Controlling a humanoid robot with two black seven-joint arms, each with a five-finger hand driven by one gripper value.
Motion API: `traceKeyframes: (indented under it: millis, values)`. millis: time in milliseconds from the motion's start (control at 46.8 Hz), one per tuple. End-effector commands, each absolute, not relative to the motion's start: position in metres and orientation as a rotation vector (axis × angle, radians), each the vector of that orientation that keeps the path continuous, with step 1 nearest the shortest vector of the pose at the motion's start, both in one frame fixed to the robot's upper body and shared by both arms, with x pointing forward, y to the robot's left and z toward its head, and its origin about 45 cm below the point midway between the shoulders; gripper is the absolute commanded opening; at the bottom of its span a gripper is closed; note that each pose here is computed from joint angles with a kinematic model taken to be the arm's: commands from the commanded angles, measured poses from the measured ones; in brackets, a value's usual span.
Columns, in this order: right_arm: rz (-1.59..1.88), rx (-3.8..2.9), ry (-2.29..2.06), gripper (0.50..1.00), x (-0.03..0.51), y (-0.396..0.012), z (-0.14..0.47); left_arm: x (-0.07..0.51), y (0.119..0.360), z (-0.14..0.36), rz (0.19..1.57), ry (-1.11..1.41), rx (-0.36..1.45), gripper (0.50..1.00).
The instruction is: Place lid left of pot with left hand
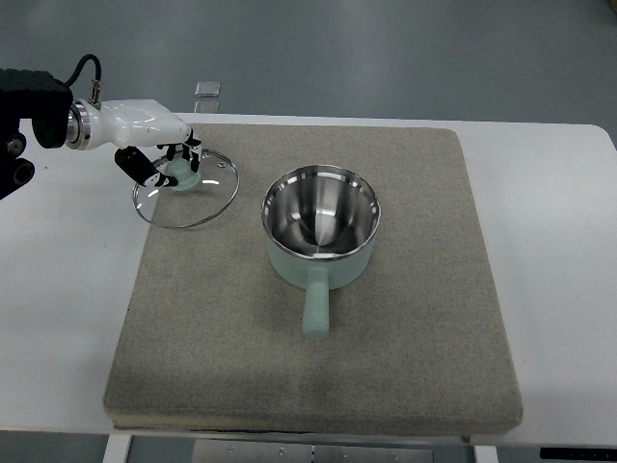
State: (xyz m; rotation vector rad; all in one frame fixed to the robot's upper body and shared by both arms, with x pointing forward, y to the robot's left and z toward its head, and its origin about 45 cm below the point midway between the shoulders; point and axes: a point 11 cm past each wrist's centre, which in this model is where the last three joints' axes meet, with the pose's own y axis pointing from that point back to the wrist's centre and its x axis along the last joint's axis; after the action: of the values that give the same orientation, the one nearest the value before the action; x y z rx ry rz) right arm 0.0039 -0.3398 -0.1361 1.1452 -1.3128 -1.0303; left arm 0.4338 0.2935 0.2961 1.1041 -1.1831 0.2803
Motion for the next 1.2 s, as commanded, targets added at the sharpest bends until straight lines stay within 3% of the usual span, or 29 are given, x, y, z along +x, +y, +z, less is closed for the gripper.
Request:
traceKeyframes:
  millis: [0,598,854,940,1174]
  values:
    - [-1.03,1.145,-1.313,0.921,0.004,-0.34,-0.136,0.434,0.291,0.288,0.28,-1.174,1.097,0.5]
    - [-1.03,1.147,-1.311,0.921,0.004,-0.34,-0.136,0.434,0.284,0.274,0.259,-1.153,1.096,0.501]
    - [-1.03,1.145,-1.313,0.921,0.004,-0.34,-0.136,0.434,0.284,0.274,0.261,-1.151,1.094,0.788]
    - [-1.031,1.147,-1.312,0.921,0.004,-0.34,-0.136,0.434,0.283,0.277,0.27,-1.149,1.083,0.968]
    - [-1.03,1.145,-1.313,0.921,0.004,-0.34,-0.136,0.438,0.284,0.289,0.371,-1.107,1.003,0.994]
